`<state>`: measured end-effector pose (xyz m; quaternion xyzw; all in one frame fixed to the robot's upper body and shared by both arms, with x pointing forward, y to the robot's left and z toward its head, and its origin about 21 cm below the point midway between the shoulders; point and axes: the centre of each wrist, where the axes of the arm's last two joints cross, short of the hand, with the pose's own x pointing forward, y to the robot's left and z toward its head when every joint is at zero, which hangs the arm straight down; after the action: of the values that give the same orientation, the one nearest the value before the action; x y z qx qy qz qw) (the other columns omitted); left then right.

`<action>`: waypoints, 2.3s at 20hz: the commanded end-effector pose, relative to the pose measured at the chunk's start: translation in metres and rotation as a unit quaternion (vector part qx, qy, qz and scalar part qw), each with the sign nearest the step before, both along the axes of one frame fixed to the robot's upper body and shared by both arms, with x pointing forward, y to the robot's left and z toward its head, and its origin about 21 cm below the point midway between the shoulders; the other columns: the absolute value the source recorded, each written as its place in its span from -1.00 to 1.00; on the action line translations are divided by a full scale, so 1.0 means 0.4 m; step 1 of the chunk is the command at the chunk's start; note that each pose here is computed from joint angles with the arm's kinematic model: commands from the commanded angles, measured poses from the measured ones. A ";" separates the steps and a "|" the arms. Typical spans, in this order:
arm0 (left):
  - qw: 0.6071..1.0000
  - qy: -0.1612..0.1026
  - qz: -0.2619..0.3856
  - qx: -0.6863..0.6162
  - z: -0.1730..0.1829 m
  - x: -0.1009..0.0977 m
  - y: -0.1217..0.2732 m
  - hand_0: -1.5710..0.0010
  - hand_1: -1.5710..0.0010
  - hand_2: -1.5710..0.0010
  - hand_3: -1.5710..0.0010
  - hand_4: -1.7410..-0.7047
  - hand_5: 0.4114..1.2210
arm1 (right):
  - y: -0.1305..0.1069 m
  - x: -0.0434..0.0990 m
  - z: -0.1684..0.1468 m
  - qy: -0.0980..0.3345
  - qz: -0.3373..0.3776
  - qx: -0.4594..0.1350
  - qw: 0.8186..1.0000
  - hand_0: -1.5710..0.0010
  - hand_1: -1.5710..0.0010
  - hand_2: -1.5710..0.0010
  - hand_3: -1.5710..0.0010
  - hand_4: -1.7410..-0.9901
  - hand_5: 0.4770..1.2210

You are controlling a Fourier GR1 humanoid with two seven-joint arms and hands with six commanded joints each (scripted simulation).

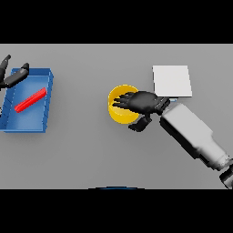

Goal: Pick up the red beaker and tilt it to pour out 1 green nut into yellow bowl. Pick up the yellow bowl and place it on the metallic measuring scale.

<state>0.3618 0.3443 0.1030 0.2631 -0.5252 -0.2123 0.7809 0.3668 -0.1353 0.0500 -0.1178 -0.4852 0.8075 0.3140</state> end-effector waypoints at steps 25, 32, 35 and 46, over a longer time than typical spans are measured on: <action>1.000 -0.002 -0.004 0.012 0.006 -0.002 -0.003 1.00 1.00 1.00 1.00 0.87 -0.27 | -0.005 0.005 0.071 0.020 -0.001 -0.008 1.000 -0.96 -0.96 -0.84 -0.48 -0.97 0.98; 1.000 0.000 -0.007 -0.004 0.011 0.007 0.001 1.00 1.00 1.00 1.00 0.83 -0.28 | -0.024 -0.022 0.147 -0.008 -0.036 -0.013 0.999 -0.99 -0.99 -0.87 -0.52 -0.99 0.99; 1.000 -0.004 -0.009 -0.002 0.014 0.006 0.005 1.00 1.00 1.00 1.00 0.82 -0.28 | -0.036 -0.040 0.176 -0.024 -0.063 -0.006 0.998 -0.93 -1.00 -0.93 -0.50 -1.00 1.00; 1.000 0.004 0.006 -0.015 0.025 -0.008 -0.013 1.00 1.00 1.00 1.00 0.72 -0.15 | -0.190 0.070 0.218 -0.100 -0.176 0.004 0.979 -0.99 -1.00 -0.98 -0.47 -1.00 1.00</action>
<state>0.3585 0.3392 0.1132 0.2538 -0.5242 -0.2008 0.7877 0.3949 -0.2116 0.1375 -0.2813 -0.4886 0.7213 0.4023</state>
